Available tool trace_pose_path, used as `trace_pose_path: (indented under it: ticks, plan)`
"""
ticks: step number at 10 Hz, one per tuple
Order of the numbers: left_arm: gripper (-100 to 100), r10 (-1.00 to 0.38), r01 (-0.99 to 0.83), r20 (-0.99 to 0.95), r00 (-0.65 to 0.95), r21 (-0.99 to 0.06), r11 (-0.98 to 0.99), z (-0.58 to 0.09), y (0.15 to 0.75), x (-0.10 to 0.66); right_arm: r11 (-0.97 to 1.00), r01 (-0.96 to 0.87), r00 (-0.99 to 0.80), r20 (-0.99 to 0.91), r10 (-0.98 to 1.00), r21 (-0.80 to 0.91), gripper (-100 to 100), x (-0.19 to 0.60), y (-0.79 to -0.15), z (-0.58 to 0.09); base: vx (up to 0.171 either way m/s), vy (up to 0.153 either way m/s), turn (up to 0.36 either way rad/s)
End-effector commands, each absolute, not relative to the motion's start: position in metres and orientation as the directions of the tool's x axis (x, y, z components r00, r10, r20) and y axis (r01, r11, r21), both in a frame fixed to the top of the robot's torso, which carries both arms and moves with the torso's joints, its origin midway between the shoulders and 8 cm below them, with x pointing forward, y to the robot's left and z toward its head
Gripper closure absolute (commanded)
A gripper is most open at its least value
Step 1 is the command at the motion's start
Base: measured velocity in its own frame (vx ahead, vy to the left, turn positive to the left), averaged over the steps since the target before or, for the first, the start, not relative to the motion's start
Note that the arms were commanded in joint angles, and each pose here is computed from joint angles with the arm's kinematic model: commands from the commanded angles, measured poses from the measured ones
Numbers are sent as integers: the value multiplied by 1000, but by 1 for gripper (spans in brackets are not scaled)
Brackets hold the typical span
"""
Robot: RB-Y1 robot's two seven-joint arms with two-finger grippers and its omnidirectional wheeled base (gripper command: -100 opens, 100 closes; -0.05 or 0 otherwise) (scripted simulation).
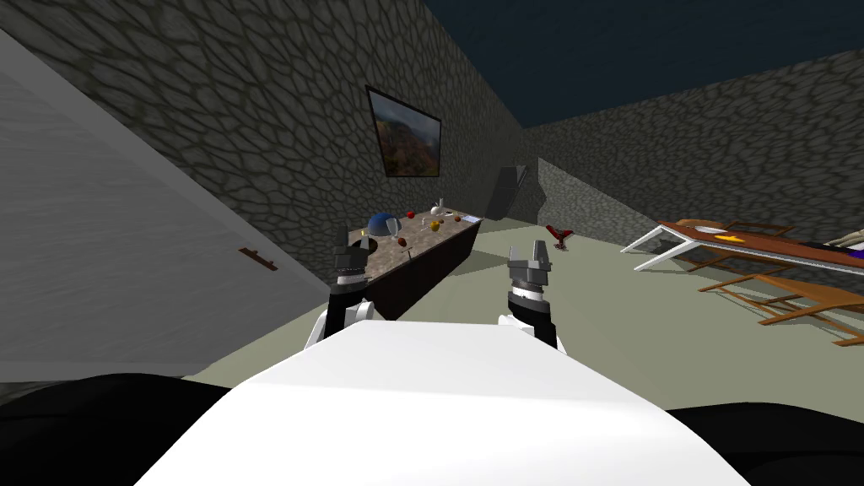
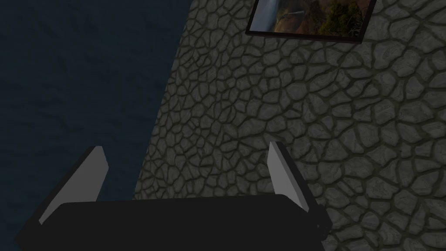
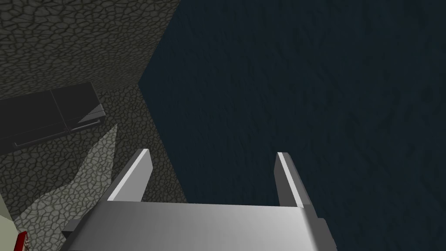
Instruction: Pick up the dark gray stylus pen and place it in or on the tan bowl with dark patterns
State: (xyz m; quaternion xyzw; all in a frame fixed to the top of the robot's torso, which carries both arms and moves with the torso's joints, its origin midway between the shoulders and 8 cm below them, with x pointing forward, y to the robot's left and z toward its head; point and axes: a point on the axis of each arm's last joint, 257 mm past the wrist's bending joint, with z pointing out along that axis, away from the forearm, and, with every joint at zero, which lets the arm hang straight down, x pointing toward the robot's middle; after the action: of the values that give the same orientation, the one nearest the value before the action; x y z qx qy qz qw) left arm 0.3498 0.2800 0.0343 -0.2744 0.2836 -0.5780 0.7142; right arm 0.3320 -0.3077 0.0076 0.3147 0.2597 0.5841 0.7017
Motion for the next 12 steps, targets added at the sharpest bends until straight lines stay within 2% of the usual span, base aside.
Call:
trace_pose_path:
  ticks: [1, 5, 10, 12]
  plan:
    - [-100, -980, 655, -116, 162, -730, 195, 27, 282, 353, 120, -656, 183, 3, 983, 745, 0, 332, -308, 8, 24, -25, 10]
    - [-100, -972, 572, -173, 162, -786, 235, -10, 306, 368, 120, -656, 183, 3, 983, 745, 0, 332, -308, 8, 82, -88, 32]
    - [-100, -959, 418, -172, 226, -872, 256, -73, 371, 380, 120, -656, 183, 3, 983, 745, 0, 332, -308, 8, 128, -143, 47]
    - [-100, -955, 379, -167, 246, -890, 253, -89, 387, 380, 120, -656, 183, 3, 983, 745, 0, 332, -308, 8, 83, -87, 27]
